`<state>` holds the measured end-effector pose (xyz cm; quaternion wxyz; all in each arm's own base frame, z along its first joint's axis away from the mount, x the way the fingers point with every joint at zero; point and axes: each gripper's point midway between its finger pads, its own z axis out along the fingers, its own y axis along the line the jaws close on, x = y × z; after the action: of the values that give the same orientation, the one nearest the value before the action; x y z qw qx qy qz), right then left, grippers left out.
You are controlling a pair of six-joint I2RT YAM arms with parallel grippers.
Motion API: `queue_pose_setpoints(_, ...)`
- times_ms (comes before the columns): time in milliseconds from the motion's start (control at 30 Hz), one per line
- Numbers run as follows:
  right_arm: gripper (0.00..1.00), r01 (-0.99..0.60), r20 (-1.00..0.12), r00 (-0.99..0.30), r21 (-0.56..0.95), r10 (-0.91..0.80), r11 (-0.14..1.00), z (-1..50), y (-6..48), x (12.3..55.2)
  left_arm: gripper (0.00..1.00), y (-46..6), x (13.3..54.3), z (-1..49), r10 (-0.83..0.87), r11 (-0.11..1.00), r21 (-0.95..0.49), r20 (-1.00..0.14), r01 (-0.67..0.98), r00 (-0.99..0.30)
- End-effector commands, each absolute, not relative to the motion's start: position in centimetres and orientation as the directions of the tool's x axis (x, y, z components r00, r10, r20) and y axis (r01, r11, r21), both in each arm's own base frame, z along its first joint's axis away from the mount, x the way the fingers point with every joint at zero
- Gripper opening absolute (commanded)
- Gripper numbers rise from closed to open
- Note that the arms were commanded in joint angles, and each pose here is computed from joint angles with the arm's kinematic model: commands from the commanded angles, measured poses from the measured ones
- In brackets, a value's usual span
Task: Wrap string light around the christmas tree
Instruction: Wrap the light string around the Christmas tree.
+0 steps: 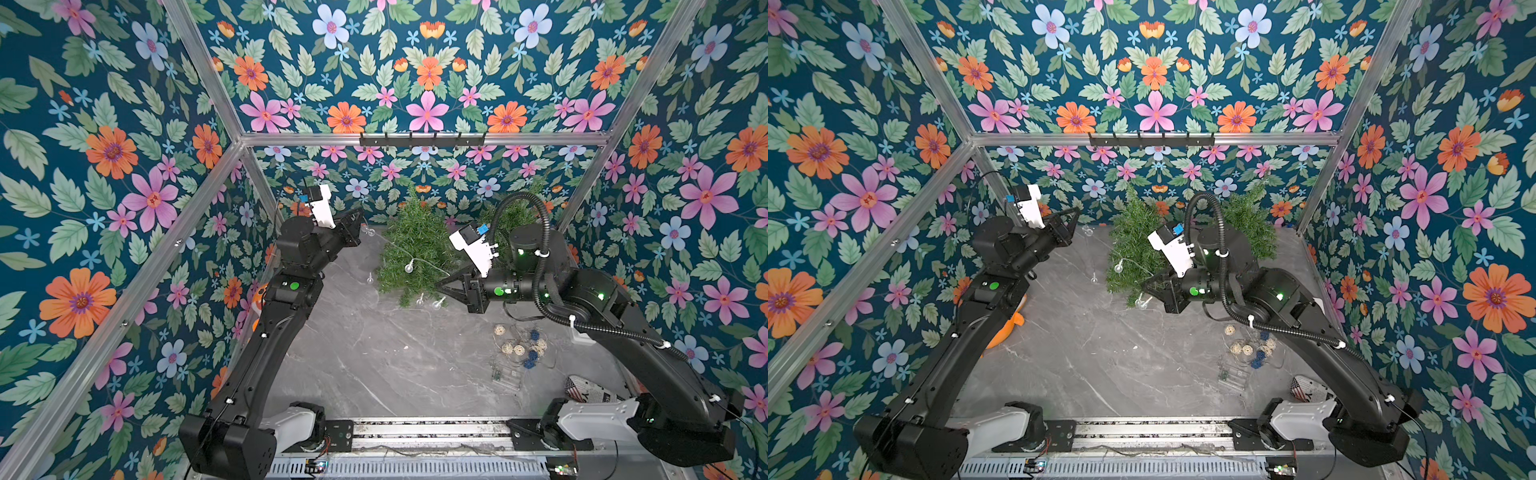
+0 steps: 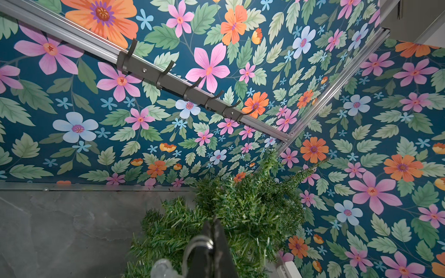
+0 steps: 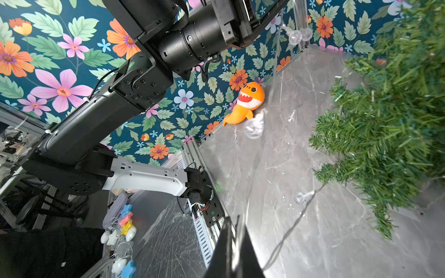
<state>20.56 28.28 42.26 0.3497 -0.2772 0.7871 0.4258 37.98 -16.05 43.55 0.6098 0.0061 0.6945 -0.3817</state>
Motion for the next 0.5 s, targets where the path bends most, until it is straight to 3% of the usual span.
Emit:
queue_pose_setpoints(0,0.00,-0.611,-0.710,-0.702,0.560,-0.056,0.560,41.1,24.8,22.4,0.00,-16.9,38.0,44.4,-0.426,0.723,-0.463,-0.883,0.513,-0.196)
queue_pose_setpoints(67,0.00,-0.518,-0.698,-0.715,0.496,-0.034,0.697,39.0,22.4,24.7,0.00,-17.7,38.0,43.9,-0.404,0.725,-0.444,-0.893,0.526,-0.196)
queue_pose_setpoints(167,0.00,-0.453,-0.707,-0.704,0.376,-0.065,0.808,37.8,21.1,27.6,0.00,-19.1,38.6,42.7,-0.382,0.712,-0.436,-0.898,0.550,-0.217)
queue_pose_setpoints(367,0.00,-0.327,-0.796,-0.601,0.163,-0.072,0.931,38.6,18.4,34.8,0.00,-21.6,40.0,40.4,-0.341,0.710,-0.429,-0.903,0.559,-0.260)
queue_pose_setpoints(467,0.00,-0.302,-0.806,-0.591,0.181,-0.035,0.936,38.9,18.2,37.8,0.00,-22.4,40.2,39.6,-0.310,0.712,-0.417,-0.909,0.566,-0.279)
